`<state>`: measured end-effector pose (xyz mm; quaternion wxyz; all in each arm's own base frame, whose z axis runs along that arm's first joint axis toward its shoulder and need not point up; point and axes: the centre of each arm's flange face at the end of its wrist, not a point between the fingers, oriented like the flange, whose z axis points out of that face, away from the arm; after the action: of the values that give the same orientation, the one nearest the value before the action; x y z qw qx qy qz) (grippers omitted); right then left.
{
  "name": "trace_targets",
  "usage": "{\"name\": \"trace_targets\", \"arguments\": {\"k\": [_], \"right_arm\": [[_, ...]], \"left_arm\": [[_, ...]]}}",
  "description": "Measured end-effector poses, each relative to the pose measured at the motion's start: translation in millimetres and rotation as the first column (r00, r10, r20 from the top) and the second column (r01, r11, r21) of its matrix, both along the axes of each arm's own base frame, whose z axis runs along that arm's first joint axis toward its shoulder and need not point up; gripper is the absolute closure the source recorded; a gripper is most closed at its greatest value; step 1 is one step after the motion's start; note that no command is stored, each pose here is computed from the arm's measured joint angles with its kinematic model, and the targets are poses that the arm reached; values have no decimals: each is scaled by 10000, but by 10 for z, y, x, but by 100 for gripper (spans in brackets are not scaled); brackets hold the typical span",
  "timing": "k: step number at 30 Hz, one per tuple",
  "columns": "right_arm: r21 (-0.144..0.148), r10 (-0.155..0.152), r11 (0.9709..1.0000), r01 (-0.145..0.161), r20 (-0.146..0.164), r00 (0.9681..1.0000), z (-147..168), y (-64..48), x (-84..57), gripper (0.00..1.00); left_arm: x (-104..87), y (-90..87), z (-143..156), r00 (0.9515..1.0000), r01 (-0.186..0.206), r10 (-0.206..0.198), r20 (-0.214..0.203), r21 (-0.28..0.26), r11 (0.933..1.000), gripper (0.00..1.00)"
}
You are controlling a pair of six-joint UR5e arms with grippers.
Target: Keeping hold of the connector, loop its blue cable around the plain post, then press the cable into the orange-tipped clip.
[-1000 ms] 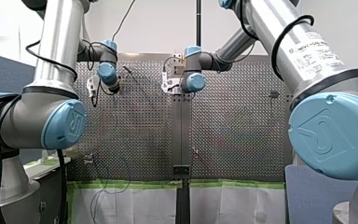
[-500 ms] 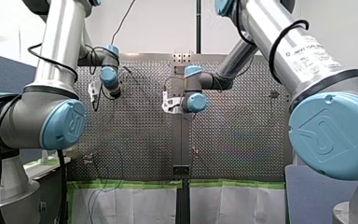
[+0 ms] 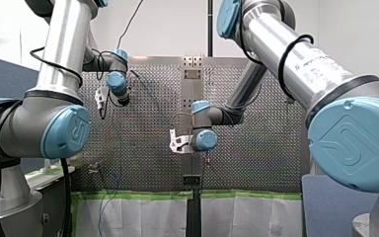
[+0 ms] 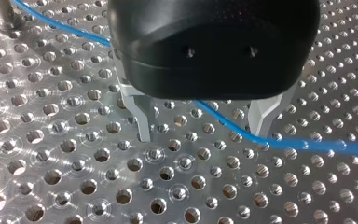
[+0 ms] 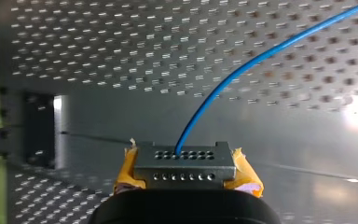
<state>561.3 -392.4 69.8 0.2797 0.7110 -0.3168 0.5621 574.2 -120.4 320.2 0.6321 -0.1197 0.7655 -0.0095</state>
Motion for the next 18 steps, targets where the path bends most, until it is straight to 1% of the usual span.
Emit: {"name": "trace_targets", "arguments": {"k": [2,5,6,8,11,14,17,18], "right_arm": [[45,-120,9999,120,-47,9999,-110,1,-12,100],[106,-439,9990,439,-42,9990,-301,-24,-47,100],[110,-594,9982,594,-43,9982,-381,-42,-67,100],[97,-807,9967,808,-61,9967,-491,-69,-98,100],[66,-1122,9937,1122,-93,9936,-648,-108,-148,100],[88,-1460,9892,1460,-70,9893,-794,-156,-209,100],[162,-1832,9830,1831,23,9831,-945,-206,-280,100],[189,-1987,9799,1986,70,9800,-1005,-228,-310,100]], "left_arm": [[-3,-7,-1,10000,10,-10,-9,-3,10000,0],[-4,-12,-1,10000,19,-19,-15,-5,10000,0],[-5,-15,-1,10000,25,-25,-15,-5,10000,0],[-10,-24,-7,10000,39,-39,-27,-8,10000,0],[-21,-34,-26,10000,55,-55,-49,-18,10000,0],[-28,-38,-36,10000,67,-67,-74,-19,10000,0],[-31,-40,-39,9999,71,-72,-90,-19,10000,0],[-31,-41,-39,9999,73,-73,-88,-19,10000,0]]}}
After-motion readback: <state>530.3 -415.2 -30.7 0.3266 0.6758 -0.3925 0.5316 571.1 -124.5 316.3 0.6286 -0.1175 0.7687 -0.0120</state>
